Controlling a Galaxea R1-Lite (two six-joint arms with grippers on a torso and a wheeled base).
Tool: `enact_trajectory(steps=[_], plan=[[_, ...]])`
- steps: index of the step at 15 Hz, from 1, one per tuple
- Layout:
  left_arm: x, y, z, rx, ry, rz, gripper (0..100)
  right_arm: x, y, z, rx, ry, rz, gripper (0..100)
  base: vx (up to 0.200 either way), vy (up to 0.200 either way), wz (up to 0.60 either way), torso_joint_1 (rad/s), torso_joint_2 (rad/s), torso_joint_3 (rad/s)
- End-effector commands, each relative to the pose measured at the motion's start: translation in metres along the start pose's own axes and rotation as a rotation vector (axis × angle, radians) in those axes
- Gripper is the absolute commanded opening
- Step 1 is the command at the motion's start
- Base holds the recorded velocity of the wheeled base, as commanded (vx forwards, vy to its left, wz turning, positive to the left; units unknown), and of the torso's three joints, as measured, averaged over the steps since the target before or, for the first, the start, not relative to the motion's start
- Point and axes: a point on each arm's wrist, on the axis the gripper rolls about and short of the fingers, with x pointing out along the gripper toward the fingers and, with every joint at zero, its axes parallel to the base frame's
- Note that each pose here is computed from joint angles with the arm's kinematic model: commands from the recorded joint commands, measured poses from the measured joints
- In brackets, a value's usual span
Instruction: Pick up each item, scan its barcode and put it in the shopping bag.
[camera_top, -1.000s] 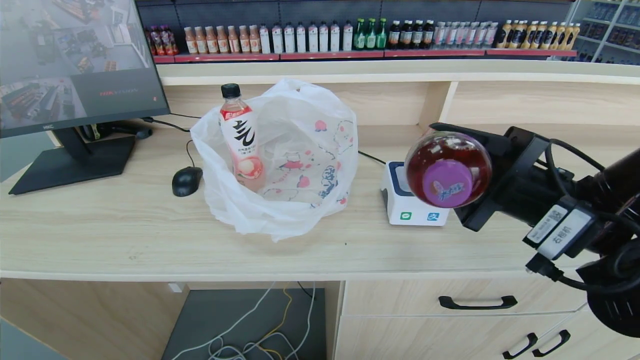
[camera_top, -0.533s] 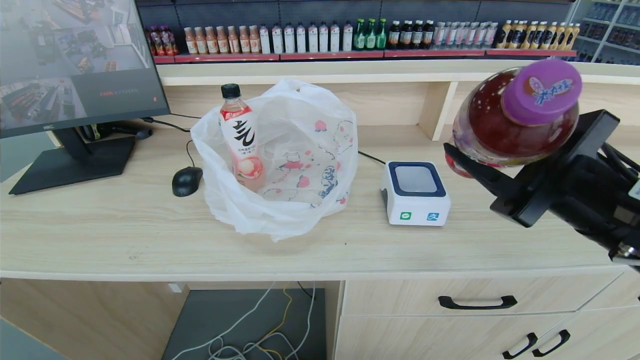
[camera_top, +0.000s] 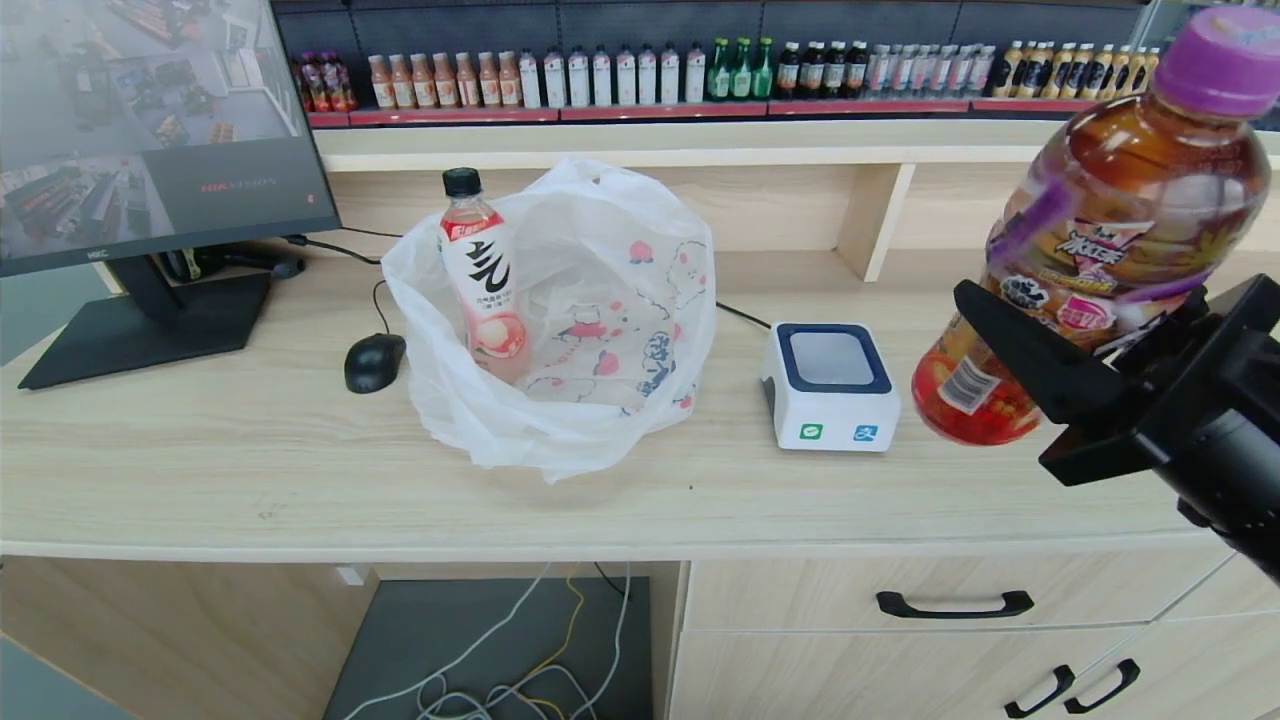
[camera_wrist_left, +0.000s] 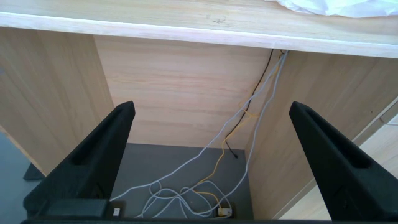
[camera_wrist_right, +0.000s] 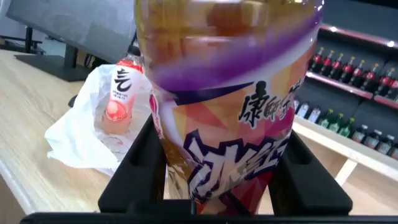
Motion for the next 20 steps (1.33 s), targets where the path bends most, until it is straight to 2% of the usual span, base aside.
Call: enact_trajectory(steps=[1, 3, 6, 8, 11, 14, 20], plan=[[0.000, 0.000, 0.000, 0.001, -0.001, 0.000, 100, -0.014, 0.005, -0.003, 0.091, 0.061, -0.046, 0, 0.000, 0.000, 0.00, 0.000, 0.00, 0.000], [0.000, 0.000, 0.000, 0.001, -0.001, 0.000, 100, -0.016, 0.003, -0.005, 0.200, 0.099, -0.164, 0, 0.000, 0.000, 0.00, 0.000, 0.00, 0.000], [0.000, 0.000, 0.000, 0.001, -0.001, 0.000, 100, -0.010, 0.002, -0.007, 0.222, 0.114, -0.243, 0, 0.000, 0.000, 0.00, 0.000, 0.00, 0.000], [0.000, 0.000, 0.000, 0.001, -0.001, 0.000, 100, 0.008, 0.001, 0.001, 0.239, 0.060, -0.267, 0, 0.000, 0.000, 0.00, 0.000, 0.00, 0.000], [0.000, 0.000, 0.000, 0.002, -0.001, -0.001, 100, 0.006, 0.001, 0.000, 0.311, 0.076, -0.361, 0, 0.000, 0.000, 0.00, 0.000, 0.00, 0.000], [0.000, 0.000, 0.000, 0.001, -0.001, 0.000, 100, 0.004, 0.003, -0.006, 0.322, 0.106, -0.363, 0, 0.000, 0.000, 0.00, 0.000, 0.00, 0.000], [0.000, 0.000, 0.000, -0.004, -0.001, 0.000, 100, 0.006, 0.004, -0.009, 0.324, 0.110, -0.354, 0, 0.000, 0.200, 0.00, 0.000, 0.00, 0.003]])
